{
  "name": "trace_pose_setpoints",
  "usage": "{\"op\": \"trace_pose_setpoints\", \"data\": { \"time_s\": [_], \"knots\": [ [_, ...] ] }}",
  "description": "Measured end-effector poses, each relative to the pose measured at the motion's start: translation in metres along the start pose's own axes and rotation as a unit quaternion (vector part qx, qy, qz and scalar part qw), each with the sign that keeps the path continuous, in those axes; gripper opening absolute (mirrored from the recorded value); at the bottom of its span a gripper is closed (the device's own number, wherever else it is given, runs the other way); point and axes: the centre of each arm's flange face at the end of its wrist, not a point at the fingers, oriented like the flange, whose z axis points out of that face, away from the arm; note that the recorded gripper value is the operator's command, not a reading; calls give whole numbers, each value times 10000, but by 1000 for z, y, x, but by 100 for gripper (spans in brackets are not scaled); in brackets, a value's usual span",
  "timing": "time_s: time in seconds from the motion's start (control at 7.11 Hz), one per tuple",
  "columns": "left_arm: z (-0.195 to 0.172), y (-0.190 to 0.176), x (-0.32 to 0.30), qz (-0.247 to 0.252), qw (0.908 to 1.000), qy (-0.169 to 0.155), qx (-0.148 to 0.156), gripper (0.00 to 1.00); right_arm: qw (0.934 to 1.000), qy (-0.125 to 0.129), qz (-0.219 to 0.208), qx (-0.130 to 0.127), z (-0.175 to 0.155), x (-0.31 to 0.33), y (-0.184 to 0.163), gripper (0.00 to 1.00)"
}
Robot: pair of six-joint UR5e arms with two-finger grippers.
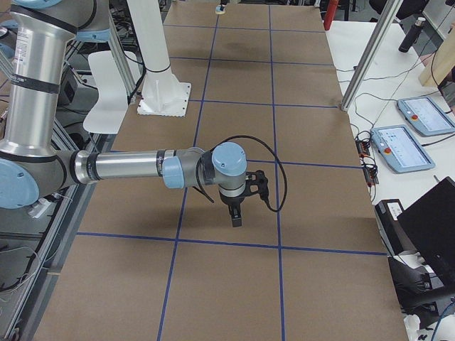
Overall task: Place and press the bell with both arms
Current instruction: 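Carry the blue bell with the left gripper to the table center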
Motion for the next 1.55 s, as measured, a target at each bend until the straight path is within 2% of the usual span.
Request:
{"op": "trace_pose_setpoints", "data": {
  "time_s": [0.28,0.56,0.84,1.13,1.27,1.55],
  "knots": [
    [0,-47,112,-112,9999,-103,-41,43,10000,13,19,-18,2,2,1,100],
    [24,-80,241,-273,9992,-195,-215,43,10000,5,60,-62,6,6,2,100],
    [71,-100,371,-386,9974,-332,-509,44,9999,-11,95,-92,9,8,3,100],
    [122,-119,490,-449,9952,-606,-630,45,9999,-26,107,-121,12,10,3,100],
    [149,-129,537,-473,9944,-712,-614,44,9999,-29,97,-131,13,9,2,100],
    [200,-155,595,-533,9949,-718,-465,48,9999,-33,80,-144,15,7,0,100]
  ]
}}
